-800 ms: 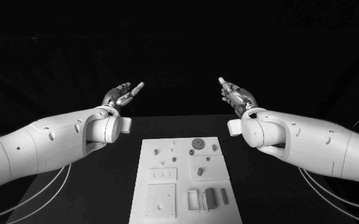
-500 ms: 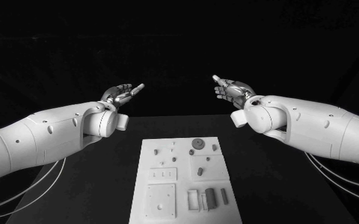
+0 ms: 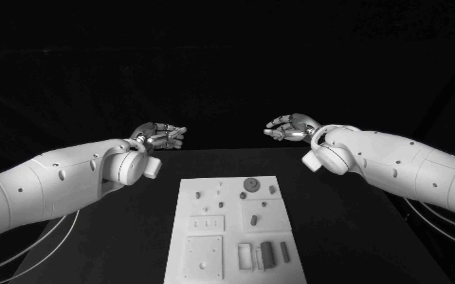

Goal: Assemble the parts on the task board

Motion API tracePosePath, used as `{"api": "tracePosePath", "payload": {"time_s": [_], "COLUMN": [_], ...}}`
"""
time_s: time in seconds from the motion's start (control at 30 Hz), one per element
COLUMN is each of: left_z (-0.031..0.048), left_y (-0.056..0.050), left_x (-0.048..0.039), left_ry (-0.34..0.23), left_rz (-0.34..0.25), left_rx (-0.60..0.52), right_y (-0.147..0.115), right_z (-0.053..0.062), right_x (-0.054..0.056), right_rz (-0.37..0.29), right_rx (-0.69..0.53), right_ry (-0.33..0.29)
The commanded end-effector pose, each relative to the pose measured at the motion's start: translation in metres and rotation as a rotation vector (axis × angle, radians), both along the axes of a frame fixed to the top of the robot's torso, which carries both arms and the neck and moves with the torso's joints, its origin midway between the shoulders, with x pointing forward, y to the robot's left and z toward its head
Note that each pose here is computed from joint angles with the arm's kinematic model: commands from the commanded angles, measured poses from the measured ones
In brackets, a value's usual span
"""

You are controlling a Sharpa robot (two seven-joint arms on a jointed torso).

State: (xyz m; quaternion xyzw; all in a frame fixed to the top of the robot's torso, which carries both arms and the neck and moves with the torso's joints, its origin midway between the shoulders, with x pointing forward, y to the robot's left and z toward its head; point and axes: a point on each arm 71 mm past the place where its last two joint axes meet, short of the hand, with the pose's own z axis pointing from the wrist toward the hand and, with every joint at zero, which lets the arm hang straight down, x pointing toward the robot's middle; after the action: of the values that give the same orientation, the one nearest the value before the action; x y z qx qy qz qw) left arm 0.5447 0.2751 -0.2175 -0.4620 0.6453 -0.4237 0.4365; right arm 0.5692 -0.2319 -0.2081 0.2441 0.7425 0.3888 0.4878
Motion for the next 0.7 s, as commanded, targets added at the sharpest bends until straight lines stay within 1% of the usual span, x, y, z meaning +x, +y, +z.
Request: {"api": "tracePosePath", "payload": {"time_s": [0.03,0.07,0.17,0.3,0.43,0.57,0.7], "left_z": [0.0037,0.0038,0.0041,0.0046,0.0049,0.0055,0.0067], "left_y": [-0.01,-0.01,-0.013,-0.017,-0.021,-0.021,-0.019], "left_x": [-0.0025,-0.0044,-0.0093,-0.0168,-0.0216,-0.026,-0.0283], "left_ry": [-0.015,-0.013,-0.007,-0.003,0.001,0.005,0.004], "left_rz": [-0.12,-0.132,-0.159,-0.185,-0.201,-0.205,-0.204], "left_rx": [-0.01,-0.015,-0.028,-0.04,-0.046,-0.049,-0.05], "right_y": [0.01,0.013,0.02,0.029,0.037,0.046,0.056], "right_z": [0.0,-0.002,-0.003,-0.006,-0.009,-0.011,-0.014], "right_x": [-0.002,-0.003,-0.005,-0.009,-0.012,-0.017,-0.022], "right_rz": [0.141,0.181,0.236,0.292,0.341,0.387,0.427], "right_rx": [-0.282,-0.344,-0.451,-0.539,-0.611,-0.67,-0.724], "right_ry": [-0.109,-0.116,-0.165,-0.211,-0.254,-0.293,-0.331]}}
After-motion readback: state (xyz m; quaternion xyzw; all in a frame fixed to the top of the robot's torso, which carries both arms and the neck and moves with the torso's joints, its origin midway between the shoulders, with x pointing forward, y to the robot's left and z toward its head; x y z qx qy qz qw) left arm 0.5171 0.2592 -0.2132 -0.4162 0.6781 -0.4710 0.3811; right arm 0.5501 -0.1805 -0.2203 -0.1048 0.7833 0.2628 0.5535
